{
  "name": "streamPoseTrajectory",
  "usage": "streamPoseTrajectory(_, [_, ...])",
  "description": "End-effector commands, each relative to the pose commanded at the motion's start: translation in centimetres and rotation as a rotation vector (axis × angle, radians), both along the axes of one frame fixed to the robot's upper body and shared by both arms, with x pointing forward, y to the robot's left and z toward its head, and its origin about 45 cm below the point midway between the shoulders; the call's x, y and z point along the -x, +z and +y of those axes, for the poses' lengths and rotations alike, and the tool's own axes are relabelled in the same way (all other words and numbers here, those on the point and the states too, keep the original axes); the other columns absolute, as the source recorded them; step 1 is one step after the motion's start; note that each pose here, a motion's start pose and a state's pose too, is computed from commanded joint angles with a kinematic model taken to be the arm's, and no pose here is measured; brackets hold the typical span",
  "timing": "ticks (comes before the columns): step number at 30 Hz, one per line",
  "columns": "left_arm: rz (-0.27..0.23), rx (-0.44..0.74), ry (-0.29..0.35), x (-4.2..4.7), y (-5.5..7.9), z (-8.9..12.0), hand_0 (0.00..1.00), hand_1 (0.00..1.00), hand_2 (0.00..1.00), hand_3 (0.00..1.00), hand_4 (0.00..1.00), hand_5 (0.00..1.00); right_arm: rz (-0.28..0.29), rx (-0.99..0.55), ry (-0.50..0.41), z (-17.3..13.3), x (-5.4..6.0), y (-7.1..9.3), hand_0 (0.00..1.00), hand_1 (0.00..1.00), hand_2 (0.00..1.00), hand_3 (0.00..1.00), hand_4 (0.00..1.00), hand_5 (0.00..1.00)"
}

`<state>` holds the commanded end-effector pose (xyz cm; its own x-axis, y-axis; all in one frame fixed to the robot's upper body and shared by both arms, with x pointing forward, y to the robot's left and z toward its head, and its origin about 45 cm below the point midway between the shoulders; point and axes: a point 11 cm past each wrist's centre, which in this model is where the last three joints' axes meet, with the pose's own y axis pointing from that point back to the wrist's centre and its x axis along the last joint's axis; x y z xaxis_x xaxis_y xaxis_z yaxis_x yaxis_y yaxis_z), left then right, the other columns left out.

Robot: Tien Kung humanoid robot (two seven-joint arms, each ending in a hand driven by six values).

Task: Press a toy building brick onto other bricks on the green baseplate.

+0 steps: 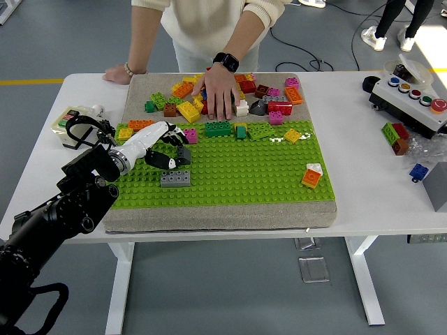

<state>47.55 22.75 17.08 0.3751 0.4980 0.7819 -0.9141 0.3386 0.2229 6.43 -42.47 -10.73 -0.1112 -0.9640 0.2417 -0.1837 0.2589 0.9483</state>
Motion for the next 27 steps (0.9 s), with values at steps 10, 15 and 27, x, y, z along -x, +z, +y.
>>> streamPoseTrajectory(10, [0.002, 0.011, -0.006, 0.16, -0.16, -0.05, 0.611, 0.578, 0.558, 0.531, 0.68, 0.002, 0.002, 0.0, 0.002, 0.05, 0.08, -0.03, 0.761, 0.689, 0.733, 0.691, 0.974, 0.495])
streamPoseTrajectory(15, [0.0, 0.019, -0.007, 0.16, -0.08, -0.04, 0.611, 0.578, 0.558, 0.531, 0.68, 0.002, 0.003, -0.001, 0.002, 0.09, 0.12, -0.05, 0.761, 0.689, 0.733, 0.691, 0.974, 0.495])
streamPoseTrajectory(27, [-0.005, 0.045, -0.003, 0.19, 0.11, 0.03, 0.611, 0.571, 0.559, 0.534, 0.675, 0.002, 0.005, -0.001, 0.003, 0.1, 0.19, -0.06, 0.761, 0.689, 0.733, 0.691, 0.973, 0.494])
